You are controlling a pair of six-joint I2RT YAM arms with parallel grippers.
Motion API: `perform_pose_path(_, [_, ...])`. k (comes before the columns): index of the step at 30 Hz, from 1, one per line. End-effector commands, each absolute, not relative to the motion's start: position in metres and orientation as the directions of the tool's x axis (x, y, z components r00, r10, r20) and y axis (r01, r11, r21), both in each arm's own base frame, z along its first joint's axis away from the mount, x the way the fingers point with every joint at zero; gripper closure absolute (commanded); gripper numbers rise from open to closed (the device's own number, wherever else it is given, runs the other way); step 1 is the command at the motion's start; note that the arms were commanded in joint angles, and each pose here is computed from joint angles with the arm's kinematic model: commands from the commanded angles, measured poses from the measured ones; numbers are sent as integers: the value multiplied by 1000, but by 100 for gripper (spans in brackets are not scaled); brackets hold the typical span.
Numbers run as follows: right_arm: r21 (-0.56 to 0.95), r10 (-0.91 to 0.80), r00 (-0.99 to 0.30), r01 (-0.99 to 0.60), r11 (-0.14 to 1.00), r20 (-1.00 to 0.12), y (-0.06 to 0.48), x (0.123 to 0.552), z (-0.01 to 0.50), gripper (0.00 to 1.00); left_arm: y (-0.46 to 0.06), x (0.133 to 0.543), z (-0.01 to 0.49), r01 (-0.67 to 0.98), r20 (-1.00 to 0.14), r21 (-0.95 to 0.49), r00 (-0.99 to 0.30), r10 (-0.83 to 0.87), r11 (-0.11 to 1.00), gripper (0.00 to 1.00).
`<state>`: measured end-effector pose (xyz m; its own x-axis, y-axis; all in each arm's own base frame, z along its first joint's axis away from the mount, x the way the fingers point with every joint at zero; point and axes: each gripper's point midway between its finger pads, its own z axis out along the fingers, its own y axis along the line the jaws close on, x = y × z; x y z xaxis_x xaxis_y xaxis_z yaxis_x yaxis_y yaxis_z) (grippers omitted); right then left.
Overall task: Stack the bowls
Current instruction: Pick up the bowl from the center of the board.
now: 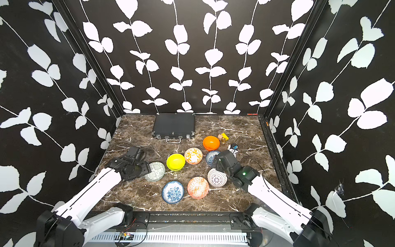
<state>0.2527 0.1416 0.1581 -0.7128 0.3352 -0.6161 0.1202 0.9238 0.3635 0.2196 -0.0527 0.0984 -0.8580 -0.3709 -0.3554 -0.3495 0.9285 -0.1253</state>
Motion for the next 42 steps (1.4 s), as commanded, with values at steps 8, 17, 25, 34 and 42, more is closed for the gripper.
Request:
perform_pose_path(8, [446, 415, -692, 149, 883, -590, 140, 257, 152, 2, -70, 228, 86, -268, -354, -206, -877, -327, 941, 27])
perform_pose_path(17, [441, 413, -701, 154, 884, -582, 141, 258, 148, 3, -66, 230, 63, -287, -318, -212, -884, -344, 934, 35])
perform_pose_path(25, [436, 407, -707, 154, 887, -578, 143, 259, 146, 3, -70, 235, 57, -285, -318, -230, -882, -349, 931, 46])
perform_pose_path(34, [435, 405, -707, 153, 888, -579, 143, 259, 145, 3, -73, 240, 51, -290, -303, -242, -884, -356, 926, 65])
perform_pose_path(42, [436, 409, -704, 155, 886, -581, 142, 259, 145, 3, -71, 243, 55, -298, -298, -216, -886, -354, 930, 91])
